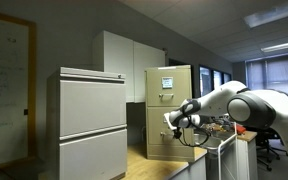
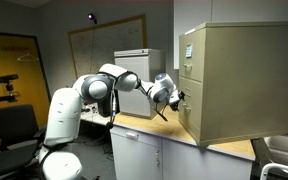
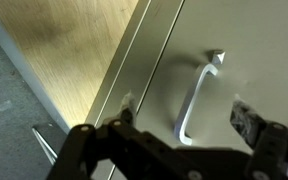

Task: Open the bottom drawer of the right cabinet

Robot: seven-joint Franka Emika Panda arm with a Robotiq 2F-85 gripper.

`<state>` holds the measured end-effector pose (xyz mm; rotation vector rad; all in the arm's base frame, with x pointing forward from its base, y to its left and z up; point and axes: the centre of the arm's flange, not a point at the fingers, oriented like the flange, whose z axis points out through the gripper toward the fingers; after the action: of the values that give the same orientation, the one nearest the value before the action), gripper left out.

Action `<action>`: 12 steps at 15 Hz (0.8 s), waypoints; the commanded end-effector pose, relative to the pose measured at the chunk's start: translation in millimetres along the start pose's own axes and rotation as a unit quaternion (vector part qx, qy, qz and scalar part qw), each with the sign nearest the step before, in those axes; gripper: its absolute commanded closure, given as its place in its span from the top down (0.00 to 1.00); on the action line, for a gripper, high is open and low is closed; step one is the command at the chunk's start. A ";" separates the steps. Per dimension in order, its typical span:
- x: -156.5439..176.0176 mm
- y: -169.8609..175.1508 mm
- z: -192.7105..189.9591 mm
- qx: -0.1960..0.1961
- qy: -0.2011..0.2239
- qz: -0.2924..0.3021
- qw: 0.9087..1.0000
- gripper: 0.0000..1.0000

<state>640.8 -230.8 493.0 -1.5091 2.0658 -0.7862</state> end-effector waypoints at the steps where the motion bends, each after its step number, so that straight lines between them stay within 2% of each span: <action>1: -3.3 -27.5 26.6 -0.011 0.021 0.022 0.999 1.00; 10: -15.7 -14.2 85.5 -0.085 0.044 -0.004 0.995 0.99; 11: -17.6 -14.9 86.0 -0.089 0.043 -0.009 0.995 0.75; 12: -18.5 -14.4 85.0 -0.098 0.042 -0.014 0.994 0.75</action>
<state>693.3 -231.8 448.0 -1.5992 2.2003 -0.7188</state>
